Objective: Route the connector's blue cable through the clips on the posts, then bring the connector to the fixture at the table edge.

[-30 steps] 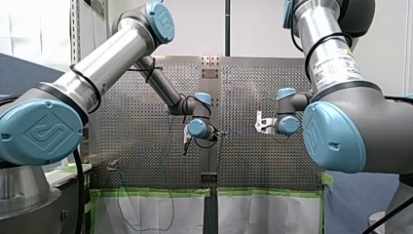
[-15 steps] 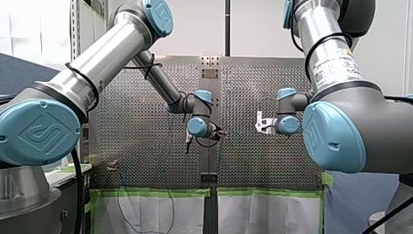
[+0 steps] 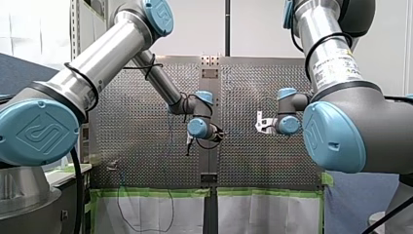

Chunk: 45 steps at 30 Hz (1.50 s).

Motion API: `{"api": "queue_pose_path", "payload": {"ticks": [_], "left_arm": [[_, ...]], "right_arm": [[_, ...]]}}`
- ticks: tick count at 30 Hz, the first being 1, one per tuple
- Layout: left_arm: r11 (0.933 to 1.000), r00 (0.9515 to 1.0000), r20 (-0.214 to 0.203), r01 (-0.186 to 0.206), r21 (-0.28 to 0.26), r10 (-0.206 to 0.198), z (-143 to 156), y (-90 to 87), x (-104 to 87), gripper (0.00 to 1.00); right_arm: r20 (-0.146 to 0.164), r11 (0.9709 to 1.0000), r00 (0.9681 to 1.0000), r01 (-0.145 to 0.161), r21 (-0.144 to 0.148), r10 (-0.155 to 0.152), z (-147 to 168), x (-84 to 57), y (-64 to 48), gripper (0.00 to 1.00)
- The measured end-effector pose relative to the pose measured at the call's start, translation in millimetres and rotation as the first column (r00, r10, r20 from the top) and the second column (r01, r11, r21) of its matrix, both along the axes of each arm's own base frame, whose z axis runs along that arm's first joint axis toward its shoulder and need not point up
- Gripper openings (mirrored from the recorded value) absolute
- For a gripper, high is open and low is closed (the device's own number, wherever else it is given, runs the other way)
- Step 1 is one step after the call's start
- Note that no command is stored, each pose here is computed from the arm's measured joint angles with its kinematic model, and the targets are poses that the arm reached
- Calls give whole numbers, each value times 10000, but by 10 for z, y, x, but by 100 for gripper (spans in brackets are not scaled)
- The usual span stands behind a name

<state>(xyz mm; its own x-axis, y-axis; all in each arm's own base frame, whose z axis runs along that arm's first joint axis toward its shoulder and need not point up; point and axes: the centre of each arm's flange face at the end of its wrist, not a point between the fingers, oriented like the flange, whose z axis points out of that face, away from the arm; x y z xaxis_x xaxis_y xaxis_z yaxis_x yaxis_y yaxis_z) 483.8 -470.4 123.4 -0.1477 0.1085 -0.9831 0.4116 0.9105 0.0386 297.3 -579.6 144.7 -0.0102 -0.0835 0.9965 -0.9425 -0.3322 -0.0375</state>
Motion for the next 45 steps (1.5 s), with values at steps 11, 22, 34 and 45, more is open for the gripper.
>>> {"api": "queue_pose_path", "payload": {"ticks": [11,22,34,45], "left_arm": [[9999,9999,4,159,22,-159,6,-90,-95,100],[9996,9996,34,271,32,-271,20,-155,-169,100],[9993,9992,104,377,28,-377,65,-222,-239,100],[9992,9992,92,400,24,-400,69,-238,-260,100]], "right_arm": [[4,10000,10000,-4,-15,4,0,-2,-1,0],[14,10000,10000,9,-3,-9,-1,-9,-5,0],[26,10000,10000,22,13,-22,-2,-17,-8,0],[7,10000,10000,47,40,-47,-5,-35,-13,0]]}}
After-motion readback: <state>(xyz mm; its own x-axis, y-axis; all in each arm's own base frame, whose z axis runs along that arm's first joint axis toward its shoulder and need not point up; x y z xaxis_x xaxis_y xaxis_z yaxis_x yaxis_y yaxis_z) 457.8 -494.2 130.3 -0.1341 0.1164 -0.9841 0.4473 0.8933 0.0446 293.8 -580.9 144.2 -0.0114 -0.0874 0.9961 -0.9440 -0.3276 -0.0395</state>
